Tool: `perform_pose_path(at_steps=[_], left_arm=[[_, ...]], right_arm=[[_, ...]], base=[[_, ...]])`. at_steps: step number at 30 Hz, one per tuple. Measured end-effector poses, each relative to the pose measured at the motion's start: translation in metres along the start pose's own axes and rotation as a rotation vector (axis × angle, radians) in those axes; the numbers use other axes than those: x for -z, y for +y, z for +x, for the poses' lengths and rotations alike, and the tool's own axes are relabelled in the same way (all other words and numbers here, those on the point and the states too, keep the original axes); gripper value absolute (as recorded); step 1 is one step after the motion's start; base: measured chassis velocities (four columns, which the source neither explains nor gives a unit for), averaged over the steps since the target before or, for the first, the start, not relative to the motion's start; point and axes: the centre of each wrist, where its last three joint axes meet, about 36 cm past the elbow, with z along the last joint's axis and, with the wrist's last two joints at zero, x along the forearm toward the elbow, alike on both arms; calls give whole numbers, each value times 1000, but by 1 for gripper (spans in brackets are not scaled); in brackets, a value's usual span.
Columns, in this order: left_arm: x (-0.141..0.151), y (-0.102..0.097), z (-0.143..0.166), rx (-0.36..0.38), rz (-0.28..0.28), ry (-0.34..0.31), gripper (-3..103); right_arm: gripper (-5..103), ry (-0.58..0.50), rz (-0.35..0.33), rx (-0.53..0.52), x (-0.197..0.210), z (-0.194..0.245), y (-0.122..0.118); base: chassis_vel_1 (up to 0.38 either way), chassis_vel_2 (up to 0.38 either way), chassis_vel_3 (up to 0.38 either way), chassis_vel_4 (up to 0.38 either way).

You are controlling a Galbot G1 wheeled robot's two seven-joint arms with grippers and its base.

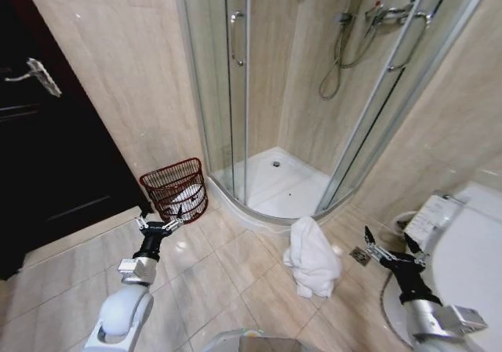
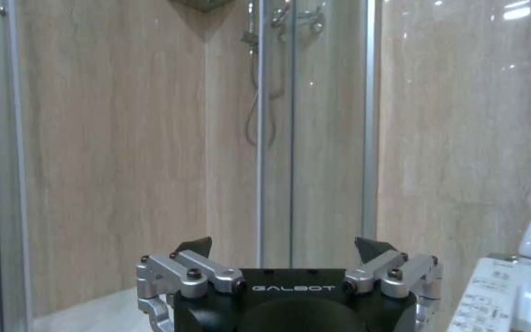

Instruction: Discard the used towel into the hamper.

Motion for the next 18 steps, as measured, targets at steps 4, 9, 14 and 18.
perform_pose_path(at_steps=[4, 9, 14, 18], left_arm=[[0, -4, 0, -3, 9, 0, 100], [4, -5, 0, -1, 11, 6, 100], [7, -5, 0, -1, 15, 8, 100], [8, -5, 0, 0, 14, 9, 100]], right_arm=[[100, -6, -7, 1, 1, -1, 1], [100, -15, -15, -4, 3, -2, 2], [100, -25, -24, -4, 6, -1, 5], [100, -31, -26, -9, 7, -2, 6]], base=[[-41, -101, 53, 105], [3, -30, 13, 56], [0, 0, 0, 0], [0, 0, 0, 0]])
